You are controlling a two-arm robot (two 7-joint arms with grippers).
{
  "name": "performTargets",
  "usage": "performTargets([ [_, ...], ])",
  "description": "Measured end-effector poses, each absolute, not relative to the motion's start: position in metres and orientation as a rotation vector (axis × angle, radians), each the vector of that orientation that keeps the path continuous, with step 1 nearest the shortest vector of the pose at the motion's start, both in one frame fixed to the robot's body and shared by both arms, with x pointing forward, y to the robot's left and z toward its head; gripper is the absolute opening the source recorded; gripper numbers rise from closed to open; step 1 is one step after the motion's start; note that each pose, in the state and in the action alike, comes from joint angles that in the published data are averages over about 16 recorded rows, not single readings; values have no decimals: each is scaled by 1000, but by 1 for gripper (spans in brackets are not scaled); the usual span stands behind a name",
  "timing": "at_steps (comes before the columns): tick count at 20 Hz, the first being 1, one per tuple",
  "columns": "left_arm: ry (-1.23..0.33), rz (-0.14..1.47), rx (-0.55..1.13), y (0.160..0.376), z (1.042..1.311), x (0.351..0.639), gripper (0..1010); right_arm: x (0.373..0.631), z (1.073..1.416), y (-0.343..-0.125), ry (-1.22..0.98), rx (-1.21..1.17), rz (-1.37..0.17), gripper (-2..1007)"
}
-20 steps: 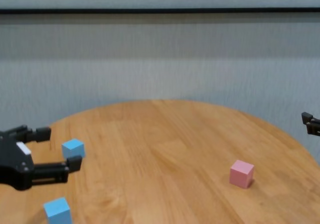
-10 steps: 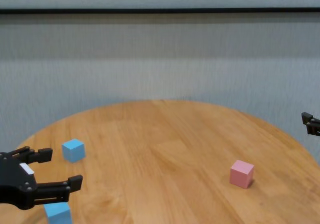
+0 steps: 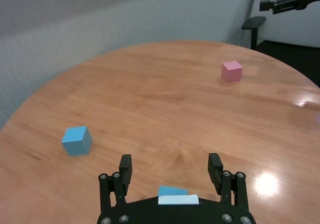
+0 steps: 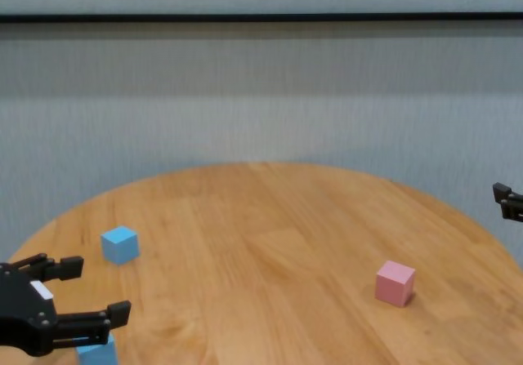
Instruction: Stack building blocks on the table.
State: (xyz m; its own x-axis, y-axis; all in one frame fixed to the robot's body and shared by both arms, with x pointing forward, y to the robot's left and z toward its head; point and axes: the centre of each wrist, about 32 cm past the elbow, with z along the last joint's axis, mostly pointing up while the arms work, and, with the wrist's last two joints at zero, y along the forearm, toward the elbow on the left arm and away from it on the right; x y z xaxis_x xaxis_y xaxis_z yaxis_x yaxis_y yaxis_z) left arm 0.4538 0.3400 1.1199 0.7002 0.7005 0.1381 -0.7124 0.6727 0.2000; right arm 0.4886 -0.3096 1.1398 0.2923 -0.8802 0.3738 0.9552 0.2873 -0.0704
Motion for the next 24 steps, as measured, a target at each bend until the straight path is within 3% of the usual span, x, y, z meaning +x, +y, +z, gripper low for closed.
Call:
performTargets([
  [24,-26,786,308,340,1098,452,1000,489,1140,-310,-285,-305,-1248,1005],
])
